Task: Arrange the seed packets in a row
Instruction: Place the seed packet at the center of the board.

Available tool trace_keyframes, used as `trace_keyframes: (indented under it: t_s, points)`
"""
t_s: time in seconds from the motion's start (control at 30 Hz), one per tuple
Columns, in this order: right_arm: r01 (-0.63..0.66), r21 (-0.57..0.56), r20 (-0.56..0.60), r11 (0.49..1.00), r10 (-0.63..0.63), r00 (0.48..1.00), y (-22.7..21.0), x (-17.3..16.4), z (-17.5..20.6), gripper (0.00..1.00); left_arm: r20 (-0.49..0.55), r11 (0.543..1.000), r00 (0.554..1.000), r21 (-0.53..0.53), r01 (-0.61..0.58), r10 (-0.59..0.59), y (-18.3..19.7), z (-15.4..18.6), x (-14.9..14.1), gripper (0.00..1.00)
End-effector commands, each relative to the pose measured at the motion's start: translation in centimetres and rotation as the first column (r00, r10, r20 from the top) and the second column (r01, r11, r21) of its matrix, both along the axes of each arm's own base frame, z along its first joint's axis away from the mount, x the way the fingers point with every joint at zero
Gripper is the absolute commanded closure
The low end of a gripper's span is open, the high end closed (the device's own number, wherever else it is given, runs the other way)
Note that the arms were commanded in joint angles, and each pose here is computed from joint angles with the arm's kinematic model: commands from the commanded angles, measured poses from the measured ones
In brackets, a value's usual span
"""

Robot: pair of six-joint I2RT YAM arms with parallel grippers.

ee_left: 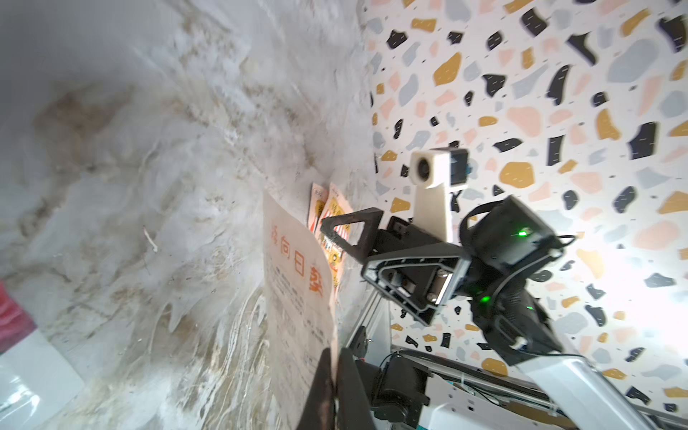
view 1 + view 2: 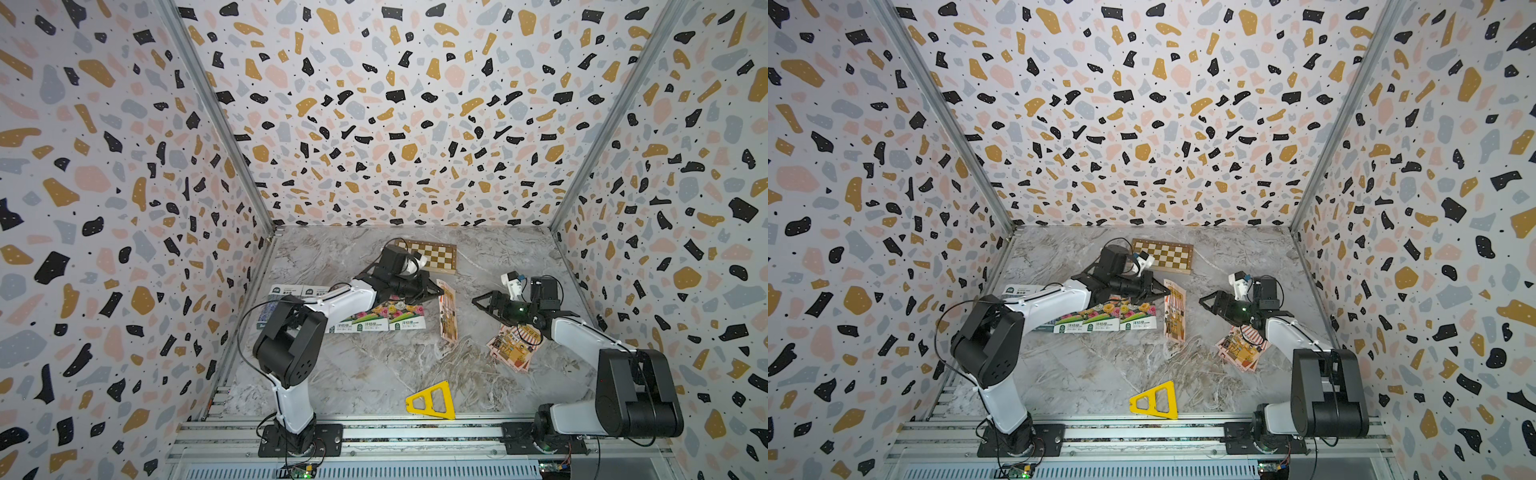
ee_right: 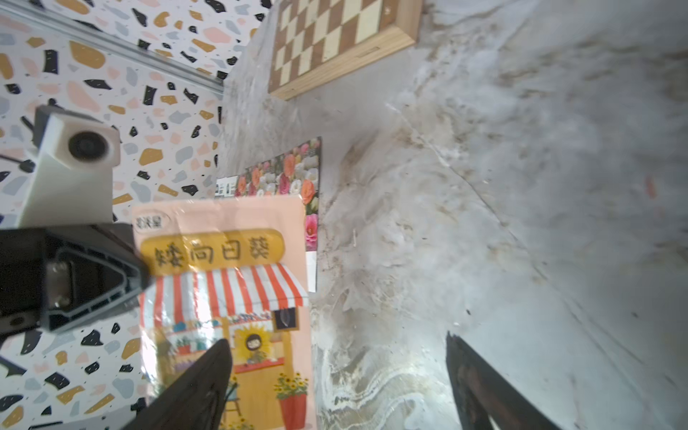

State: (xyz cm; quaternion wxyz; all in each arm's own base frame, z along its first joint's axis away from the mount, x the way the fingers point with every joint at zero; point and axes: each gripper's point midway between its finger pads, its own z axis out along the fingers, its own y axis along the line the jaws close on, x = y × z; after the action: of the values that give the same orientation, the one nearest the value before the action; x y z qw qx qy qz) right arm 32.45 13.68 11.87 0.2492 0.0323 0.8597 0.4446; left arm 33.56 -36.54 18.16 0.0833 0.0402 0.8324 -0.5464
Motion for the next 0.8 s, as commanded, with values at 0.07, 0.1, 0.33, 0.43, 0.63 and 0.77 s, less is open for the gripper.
trace_keyframes:
  t_s: [0.07, 0.1, 0.33, 0.43, 0.63, 0.77]
  points:
    - [-0.196, 0.098, 0.182, 0.976, 0.176, 0.968, 4.4, 0.2, 5.9, 0.08, 0.006, 0.993, 0.999, -0.106, 0.043, -0.042, 1.9, 5.3, 0.6, 1.0]
    - [-0.216, 0.111, 0.193, 0.97, 0.192, 0.962, 5.0, 0.1, 6.4, 0.08, 0.007, 0.992, 0.999, -0.117, 0.038, -0.037, 2.1, 5.9, 0.9, 1.0]
    - [-0.333, 0.168, 0.286, 0.928, 0.277, 0.917, 9.1, 0.1, 9.9, 0.03, 0.002, 0.974, 1.0, -0.223, 0.031, -0.031, 2.8, 9.6, 1.8, 1.0]
    - [-0.382, 0.187, 0.314, 0.905, 0.313, 0.896, 10.2, -0.1, 10.9, 0.02, 0.006, 0.972, 1.0, -0.236, 0.018, -0.018, 3.1, 10.3, 2.1, 1.0]
    - [-0.441, 0.233, 0.327, 0.867, 0.357, 0.875, 11.2, -0.6, 11.9, 0.02, 0.023, 0.97, 1.0, -0.245, 0.002, 0.004, 3.7, 10.9, 2.5, 1.0]
    - [-0.45, 0.247, 0.305, 0.858, 0.372, 0.877, 11.5, -0.8, 11.6, 0.05, 0.035, 0.967, 0.999, -0.256, -0.005, 0.014, 3.9, 11.1, 2.6, 1.0]
